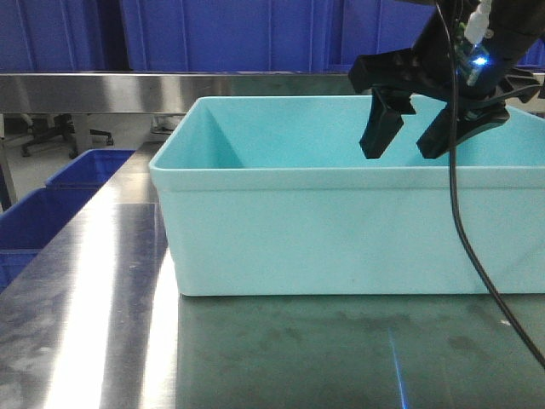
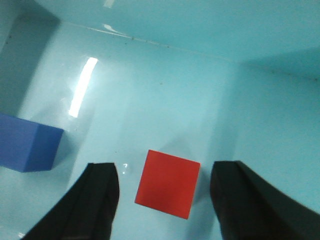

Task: Pick red cube and place on left shelf
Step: 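Move the open right gripper over the red cube in the bin, then lower the right gripper around the red cube and close it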

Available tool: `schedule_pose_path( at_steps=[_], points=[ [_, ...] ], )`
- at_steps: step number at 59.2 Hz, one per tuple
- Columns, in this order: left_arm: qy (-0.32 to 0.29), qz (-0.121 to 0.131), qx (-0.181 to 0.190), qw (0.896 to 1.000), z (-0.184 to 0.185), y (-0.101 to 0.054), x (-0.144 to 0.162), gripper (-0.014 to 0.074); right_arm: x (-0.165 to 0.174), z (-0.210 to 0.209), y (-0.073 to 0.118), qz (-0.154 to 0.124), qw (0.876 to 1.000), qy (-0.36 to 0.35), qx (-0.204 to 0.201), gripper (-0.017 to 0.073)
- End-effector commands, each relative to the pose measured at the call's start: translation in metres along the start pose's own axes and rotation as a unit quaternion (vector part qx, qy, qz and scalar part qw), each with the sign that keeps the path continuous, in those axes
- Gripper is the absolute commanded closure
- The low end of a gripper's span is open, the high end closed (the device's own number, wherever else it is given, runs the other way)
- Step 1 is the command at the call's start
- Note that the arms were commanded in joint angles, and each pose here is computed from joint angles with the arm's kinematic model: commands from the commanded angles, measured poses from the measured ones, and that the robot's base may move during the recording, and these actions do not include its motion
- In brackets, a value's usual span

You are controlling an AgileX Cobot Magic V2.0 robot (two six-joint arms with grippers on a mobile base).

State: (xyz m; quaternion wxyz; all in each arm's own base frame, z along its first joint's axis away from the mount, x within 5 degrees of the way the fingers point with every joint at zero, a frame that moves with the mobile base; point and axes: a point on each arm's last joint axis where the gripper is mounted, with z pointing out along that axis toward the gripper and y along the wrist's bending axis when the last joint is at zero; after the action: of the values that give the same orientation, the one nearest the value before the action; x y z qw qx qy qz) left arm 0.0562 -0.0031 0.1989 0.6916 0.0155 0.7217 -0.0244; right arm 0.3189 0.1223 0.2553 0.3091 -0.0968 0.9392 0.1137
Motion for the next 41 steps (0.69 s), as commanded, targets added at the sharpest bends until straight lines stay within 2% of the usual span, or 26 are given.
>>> schedule_pose_path(
  at_steps=[1,15,26,41],
  points=[
    [-0.042,-0.002,0.004,0.999,-0.0006,-0.0004,-0.0011,0.0492,-0.0201,-0.02,0.0044,-0.004,0.998,-0.069,-0.009,0.0043],
    [-0.042,-0.002,0.004,0.999,-0.0006,-0.0004,-0.0011,0.0492,-0.022,-0.02,0.0045,-0.004,0.997,-0.079,-0.009,0.0034],
    [-0.042,-0.002,0.004,0.999,-0.0006,-0.0004,-0.0011,0.0492,-0.0181,-0.0193,0.011,-0.023,0.998,-0.064,-0.014,-0.0036],
    [-0.042,-0.002,0.004,0.999,-0.0006,-0.0004,-0.0011,0.0492,-0.0171,-0.0178,0.0115,-0.024,0.998,-0.059,-0.014,-0.0036]
  ],
)
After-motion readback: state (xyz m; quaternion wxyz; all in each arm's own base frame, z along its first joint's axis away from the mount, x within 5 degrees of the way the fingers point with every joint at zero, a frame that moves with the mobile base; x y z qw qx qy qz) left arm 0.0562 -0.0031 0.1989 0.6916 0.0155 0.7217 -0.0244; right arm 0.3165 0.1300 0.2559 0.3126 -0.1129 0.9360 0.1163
